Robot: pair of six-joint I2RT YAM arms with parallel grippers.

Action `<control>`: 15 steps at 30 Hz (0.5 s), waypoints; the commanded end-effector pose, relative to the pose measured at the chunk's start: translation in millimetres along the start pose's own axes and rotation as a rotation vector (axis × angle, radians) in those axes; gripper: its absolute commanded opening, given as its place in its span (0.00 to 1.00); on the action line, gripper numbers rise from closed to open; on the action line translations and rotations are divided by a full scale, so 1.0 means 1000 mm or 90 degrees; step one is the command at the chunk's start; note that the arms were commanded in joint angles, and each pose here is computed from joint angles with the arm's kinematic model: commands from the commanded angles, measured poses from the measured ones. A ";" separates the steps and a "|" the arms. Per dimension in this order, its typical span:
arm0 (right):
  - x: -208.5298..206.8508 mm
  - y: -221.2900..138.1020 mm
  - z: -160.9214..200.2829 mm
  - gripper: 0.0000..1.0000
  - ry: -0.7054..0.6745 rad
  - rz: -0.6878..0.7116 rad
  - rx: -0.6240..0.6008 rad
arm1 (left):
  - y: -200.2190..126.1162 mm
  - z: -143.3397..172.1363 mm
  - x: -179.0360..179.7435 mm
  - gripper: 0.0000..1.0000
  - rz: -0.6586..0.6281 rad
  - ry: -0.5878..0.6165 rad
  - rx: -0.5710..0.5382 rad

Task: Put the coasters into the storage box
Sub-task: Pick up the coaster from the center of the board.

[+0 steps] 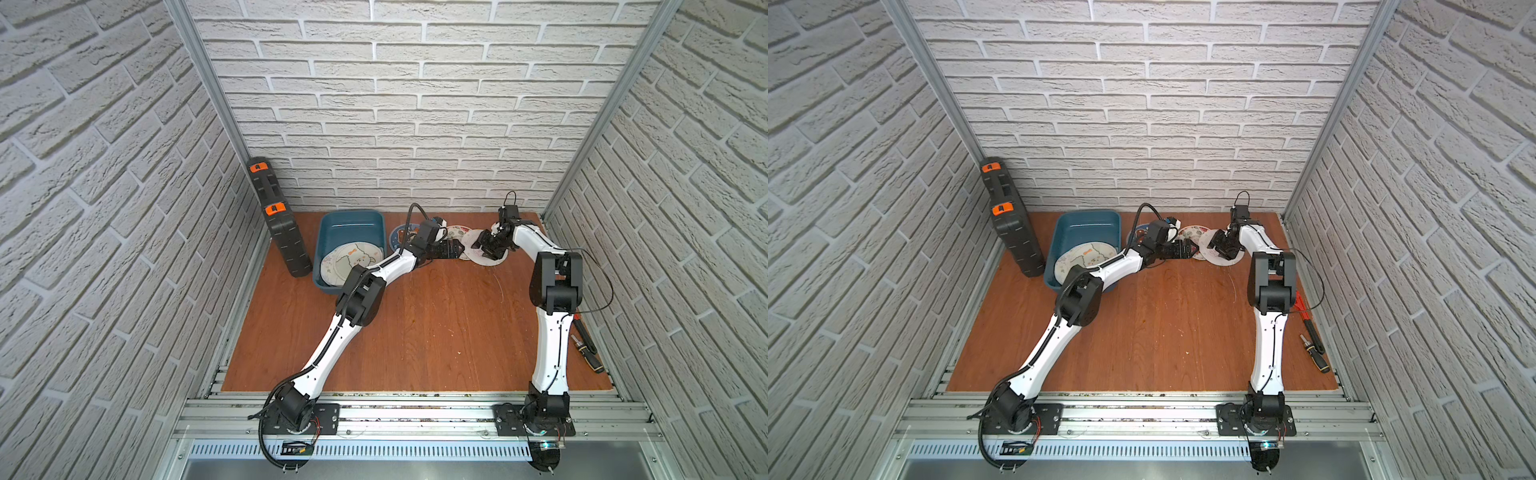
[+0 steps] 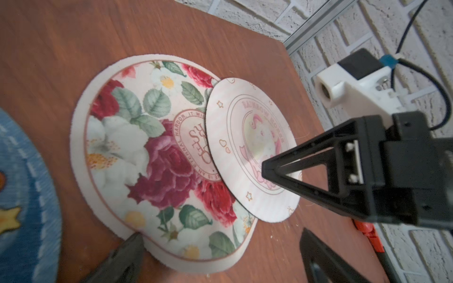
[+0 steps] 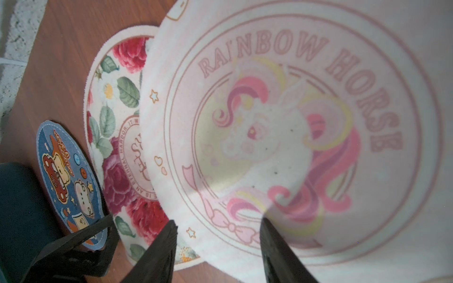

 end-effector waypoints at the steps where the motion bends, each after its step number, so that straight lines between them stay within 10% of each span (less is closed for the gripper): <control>1: -0.010 0.022 0.021 0.55 0.002 0.024 0.064 | 0.020 0.028 -0.005 0.98 0.040 -0.034 0.036; 7: -0.009 0.021 0.021 0.55 0.002 0.020 0.065 | 0.022 0.025 -0.009 0.91 0.052 -0.047 0.019; 15: -0.008 0.019 0.021 0.54 0.002 0.018 0.065 | 0.022 0.024 -0.007 0.48 0.047 -0.049 0.015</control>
Point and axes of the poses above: each gripper's point midway between its finger pads, its own y axis out along the fingers, its own x axis along the line the jaws close on, z = x × y, the point moved 5 cm from there along -y, back along the fingers, and after that the axes turned 6 degrees about y, right-handed, at the moved point
